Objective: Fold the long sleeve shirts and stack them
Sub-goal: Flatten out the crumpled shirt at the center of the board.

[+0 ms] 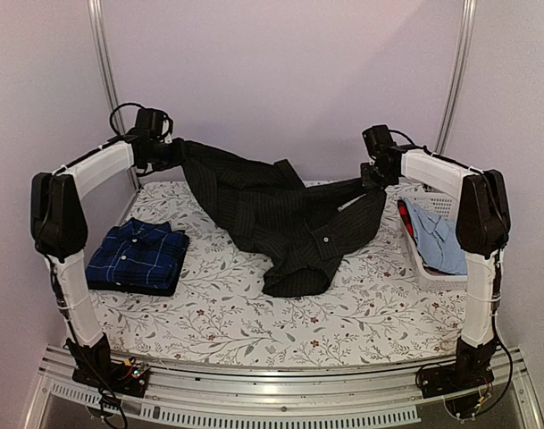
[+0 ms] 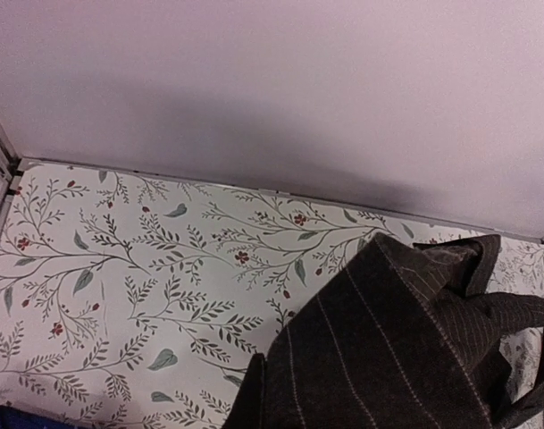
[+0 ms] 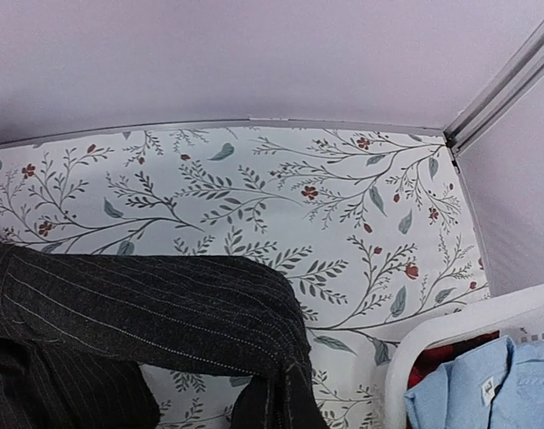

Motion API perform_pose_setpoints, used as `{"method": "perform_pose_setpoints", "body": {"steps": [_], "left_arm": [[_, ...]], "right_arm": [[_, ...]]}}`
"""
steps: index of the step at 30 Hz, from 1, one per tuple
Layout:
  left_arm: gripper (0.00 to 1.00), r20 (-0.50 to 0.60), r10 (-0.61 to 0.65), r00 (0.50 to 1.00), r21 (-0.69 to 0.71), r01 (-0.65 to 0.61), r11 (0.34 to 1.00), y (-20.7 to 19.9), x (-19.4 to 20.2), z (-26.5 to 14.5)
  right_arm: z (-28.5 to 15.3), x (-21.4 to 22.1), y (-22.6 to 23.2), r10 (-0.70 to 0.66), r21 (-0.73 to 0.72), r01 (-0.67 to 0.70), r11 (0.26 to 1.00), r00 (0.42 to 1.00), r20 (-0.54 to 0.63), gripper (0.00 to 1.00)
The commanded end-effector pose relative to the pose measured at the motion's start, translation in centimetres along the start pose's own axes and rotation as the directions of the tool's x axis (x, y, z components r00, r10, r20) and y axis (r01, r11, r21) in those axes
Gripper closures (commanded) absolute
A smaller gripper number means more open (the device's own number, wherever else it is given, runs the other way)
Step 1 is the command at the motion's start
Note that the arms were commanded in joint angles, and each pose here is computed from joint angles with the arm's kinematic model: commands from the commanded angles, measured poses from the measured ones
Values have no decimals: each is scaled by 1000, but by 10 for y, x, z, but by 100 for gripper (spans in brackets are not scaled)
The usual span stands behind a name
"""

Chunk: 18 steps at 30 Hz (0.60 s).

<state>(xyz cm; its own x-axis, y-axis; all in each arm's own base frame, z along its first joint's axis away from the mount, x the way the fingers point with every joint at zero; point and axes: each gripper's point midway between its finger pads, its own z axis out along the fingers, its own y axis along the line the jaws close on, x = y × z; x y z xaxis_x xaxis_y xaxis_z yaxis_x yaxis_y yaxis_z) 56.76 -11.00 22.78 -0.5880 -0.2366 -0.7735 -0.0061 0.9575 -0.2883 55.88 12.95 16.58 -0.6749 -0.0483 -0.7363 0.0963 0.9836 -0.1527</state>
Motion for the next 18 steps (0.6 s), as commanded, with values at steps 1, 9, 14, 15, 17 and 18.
{"method": "perform_pose_setpoints", "body": {"steps": [1,9,14,15,17,18], "left_arm": [[100,-19,10,1000,-31,-11,999,10,-13,10],[100,-81,-38,996,-158,25,987,57,0,31],[100,-107,-58,993,-175,38,984,77,4,35],[100,-110,-56,992,-179,35,983,79,5,36],[100,-117,-57,992,-184,35,982,82,6,38],[100,-122,-62,991,-185,39,982,84,7,40]], "right_arm": [[4,-12,-28,29,48,-29,998,1000,-4,97],[18,-10,-52,45,111,-40,993,998,-36,96],[18,-19,-74,80,130,-76,989,997,-21,96],[18,-22,-78,87,130,-84,988,996,-16,96],[19,-28,-83,93,133,-91,987,996,-8,95],[19,-31,-86,96,135,-94,986,995,-5,95]]}}
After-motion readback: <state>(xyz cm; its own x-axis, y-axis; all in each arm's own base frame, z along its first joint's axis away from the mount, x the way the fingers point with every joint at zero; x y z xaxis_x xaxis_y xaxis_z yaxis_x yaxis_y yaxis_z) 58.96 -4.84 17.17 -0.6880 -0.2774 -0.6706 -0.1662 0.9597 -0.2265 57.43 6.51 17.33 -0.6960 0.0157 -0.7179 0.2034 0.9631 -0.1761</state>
